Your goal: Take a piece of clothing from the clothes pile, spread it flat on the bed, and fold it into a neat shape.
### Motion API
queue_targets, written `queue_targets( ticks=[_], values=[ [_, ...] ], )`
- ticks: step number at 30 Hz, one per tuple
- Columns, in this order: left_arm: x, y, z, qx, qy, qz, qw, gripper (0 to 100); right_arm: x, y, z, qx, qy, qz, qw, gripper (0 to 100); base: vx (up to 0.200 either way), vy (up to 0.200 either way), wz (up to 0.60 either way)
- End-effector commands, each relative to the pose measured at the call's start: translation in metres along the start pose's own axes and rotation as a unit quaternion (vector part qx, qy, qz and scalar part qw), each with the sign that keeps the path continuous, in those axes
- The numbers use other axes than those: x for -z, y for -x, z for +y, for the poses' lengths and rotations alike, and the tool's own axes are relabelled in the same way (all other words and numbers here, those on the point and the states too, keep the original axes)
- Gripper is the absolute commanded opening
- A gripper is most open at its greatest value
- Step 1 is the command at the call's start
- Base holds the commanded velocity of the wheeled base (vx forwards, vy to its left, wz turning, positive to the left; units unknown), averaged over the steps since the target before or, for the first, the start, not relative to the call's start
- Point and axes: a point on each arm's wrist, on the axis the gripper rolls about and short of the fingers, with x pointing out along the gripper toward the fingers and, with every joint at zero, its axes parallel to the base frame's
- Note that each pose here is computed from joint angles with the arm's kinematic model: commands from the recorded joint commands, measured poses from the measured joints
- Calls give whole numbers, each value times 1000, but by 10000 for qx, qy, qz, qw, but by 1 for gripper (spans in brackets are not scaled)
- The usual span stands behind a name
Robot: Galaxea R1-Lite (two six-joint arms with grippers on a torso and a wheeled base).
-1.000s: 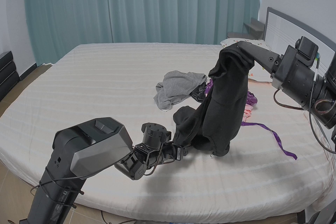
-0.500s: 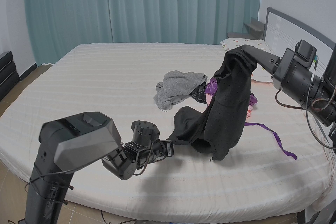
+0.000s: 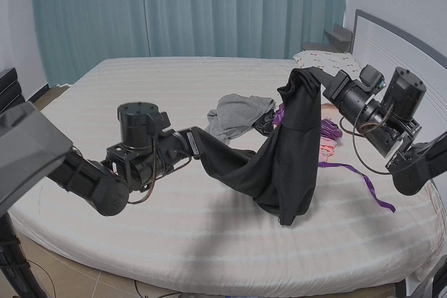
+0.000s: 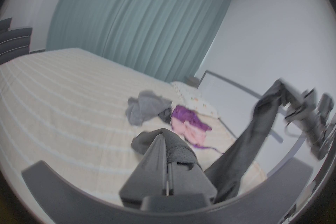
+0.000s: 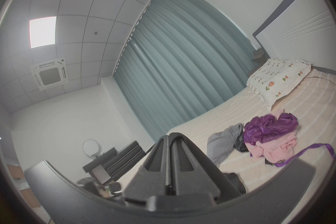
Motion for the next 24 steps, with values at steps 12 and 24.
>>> queue_targets(
  ticks=[12,24],
  values=[
    [-37,81,-27,-91,1116,-405,9929,0,48,9,-15,496,-125,465,9976,0,0,0,0],
    [-5,94,0,-363,1828,63,9825,0,90,16,-34,822,-489,1140,9889,0,0,0,0]
  ],
)
